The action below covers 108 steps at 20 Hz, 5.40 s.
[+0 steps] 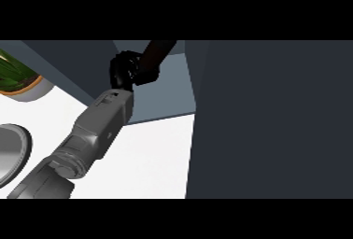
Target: Pick up the wine, place it into the cabinet and close the cabinet
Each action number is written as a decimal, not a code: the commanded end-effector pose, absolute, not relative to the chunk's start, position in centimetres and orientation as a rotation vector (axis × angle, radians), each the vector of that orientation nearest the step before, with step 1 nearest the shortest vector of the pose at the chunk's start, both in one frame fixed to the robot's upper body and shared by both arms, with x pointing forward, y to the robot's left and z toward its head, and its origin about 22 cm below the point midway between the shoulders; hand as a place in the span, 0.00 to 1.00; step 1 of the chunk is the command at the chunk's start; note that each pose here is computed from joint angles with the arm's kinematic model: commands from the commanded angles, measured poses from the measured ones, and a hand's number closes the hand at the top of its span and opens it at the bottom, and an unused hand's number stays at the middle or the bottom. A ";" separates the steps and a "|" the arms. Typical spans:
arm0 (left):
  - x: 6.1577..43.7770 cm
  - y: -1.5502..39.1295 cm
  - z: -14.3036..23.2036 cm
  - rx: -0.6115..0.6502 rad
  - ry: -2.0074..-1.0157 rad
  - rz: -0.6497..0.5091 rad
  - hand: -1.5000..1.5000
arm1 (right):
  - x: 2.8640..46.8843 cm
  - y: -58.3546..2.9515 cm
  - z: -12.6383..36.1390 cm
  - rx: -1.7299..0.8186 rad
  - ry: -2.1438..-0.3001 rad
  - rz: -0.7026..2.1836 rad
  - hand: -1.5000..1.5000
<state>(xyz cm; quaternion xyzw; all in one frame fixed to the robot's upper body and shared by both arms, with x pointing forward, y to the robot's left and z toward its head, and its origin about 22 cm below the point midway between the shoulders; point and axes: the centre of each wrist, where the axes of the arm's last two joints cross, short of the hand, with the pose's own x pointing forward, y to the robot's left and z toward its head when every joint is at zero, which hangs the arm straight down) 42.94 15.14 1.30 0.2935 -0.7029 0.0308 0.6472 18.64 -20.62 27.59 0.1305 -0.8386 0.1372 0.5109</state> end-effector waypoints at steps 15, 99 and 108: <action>42.5 18.9 0.3 0.678 -1.525 0.046 0.00 | 17.8 -20.6 27.8 0.346 -2.026 0.354 0.00; 13.4 19.4 8.6 -0.632 -1.835 0.030 1.00 | 14.8 -14.6 27.6 0.623 -1.813 0.656 1.00; 13.6 27.7 10.1 -0.566 -1.904 0.066 1.00 | 14.5 -7.7 27.9 0.619 -1.763 0.810 1.00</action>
